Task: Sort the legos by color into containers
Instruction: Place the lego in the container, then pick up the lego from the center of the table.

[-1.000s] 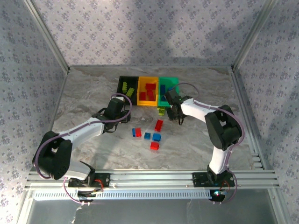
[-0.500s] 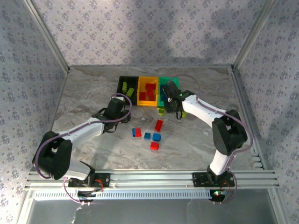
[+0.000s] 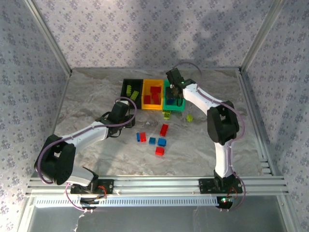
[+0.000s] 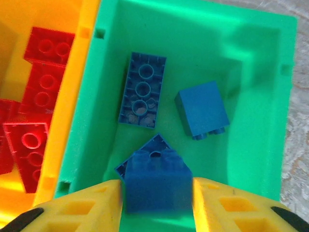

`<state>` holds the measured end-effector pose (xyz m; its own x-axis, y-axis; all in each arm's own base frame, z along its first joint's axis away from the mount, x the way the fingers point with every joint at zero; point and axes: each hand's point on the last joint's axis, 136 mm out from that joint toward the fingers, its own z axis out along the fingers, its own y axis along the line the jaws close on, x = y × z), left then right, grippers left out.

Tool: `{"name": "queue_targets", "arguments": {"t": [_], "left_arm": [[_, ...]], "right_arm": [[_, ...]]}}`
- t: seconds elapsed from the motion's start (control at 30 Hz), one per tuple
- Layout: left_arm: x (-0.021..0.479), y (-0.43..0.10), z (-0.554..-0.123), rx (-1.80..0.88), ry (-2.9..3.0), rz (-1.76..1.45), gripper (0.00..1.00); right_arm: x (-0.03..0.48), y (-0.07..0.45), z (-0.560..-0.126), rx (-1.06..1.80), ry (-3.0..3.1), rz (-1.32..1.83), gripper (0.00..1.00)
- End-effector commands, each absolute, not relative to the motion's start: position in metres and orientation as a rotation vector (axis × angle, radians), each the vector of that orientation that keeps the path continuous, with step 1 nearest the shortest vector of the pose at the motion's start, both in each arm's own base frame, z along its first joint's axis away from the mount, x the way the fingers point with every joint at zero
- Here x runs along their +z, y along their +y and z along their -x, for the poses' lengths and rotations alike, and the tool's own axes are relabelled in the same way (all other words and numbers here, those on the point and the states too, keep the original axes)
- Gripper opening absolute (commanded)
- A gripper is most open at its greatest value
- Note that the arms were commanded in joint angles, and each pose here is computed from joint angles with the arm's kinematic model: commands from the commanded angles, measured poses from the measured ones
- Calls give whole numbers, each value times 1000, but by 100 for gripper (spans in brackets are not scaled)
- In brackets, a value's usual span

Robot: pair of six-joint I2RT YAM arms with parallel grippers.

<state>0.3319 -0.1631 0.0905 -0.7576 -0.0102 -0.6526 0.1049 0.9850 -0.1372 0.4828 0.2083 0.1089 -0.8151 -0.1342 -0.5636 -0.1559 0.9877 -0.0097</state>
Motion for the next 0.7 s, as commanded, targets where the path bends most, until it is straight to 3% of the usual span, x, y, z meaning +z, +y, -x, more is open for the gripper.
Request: {"name": "queue_targets", "arguments": {"t": [0.0, 0.2, 0.43, 0.67], "left_arm": [[92, -164, -335, -220, 2420, -60, 57], [88, -167, -336, -215, 2447, -81, 57], [86, -168, -334, -203, 2473, -111, 57], [80, -183, -303, -339, 2602, -144, 57]], "right_arm": [[116, 209, -480, 33, 2538, 228, 48], [122, 208, -458, 89, 2531, 255, 51], [117, 217, -402, 138, 2530, 353, 52], [99, 202, -358, 112, 2549, 378, 52]]}}
